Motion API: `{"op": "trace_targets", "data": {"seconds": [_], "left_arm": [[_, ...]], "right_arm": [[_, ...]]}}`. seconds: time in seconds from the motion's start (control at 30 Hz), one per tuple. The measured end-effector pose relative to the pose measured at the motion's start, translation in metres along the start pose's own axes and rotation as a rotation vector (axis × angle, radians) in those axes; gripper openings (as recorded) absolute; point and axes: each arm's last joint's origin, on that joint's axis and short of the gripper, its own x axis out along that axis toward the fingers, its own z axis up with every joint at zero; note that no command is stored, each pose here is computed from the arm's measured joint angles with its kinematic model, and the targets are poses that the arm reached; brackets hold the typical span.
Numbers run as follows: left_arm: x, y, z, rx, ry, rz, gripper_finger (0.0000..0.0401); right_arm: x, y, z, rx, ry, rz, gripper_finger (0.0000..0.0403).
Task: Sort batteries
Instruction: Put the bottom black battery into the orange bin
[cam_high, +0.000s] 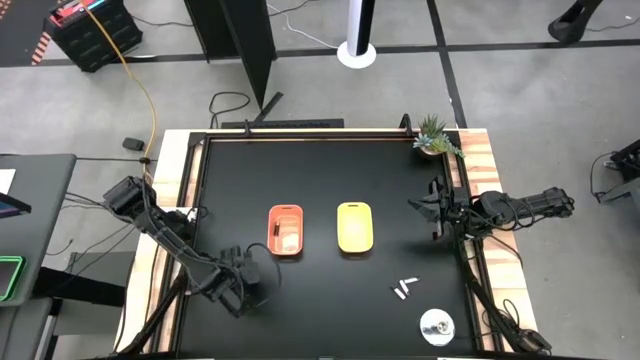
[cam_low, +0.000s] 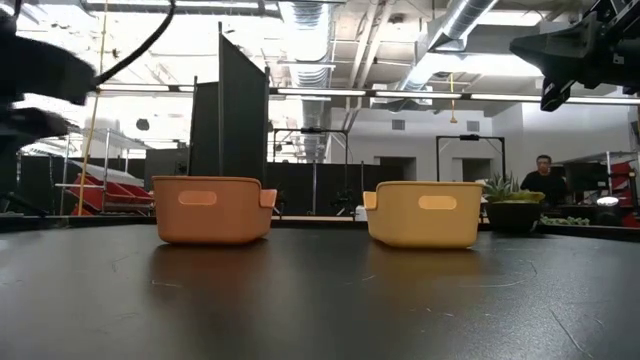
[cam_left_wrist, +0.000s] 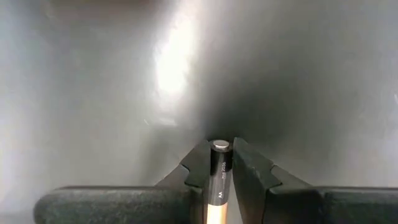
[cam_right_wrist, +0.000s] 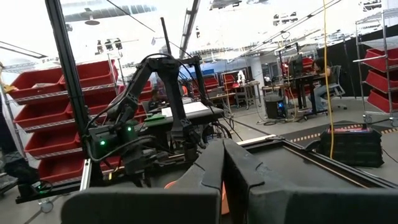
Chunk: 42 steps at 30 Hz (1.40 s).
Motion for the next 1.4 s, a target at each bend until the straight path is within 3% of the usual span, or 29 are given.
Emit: {"op": "trace_targets", "data": {"seconds": [0.43, 0.8, 1.13, 1.4], "left_arm": [[-0.012, 0.02, 0.02, 0.021, -0.127, 0.047, 0.004], [-0.055, 0.039, 0.028, -0.005, -0.413, 0.071, 0.004], [-0.075, 0.062, 0.072, -0.007, -0.714, 0.16, 0.0041], [-0.063, 0.096, 0.098, -0.058, -0.699, 0.277, 0.0041]], "right_arm": [[0.0, 0.0, 0.0, 0.0, 0.001, -0.001, 0.0029], [0.0, 0.0, 0.0, -0.001, 0.0, -0.001, 0.0029], [0.0, 0.0, 0.0, -0.001, 0.001, -0.001, 0.0029], [0.0, 0.0, 0.0, 0.0, 0.0, 0.0, 0.0029]]}}
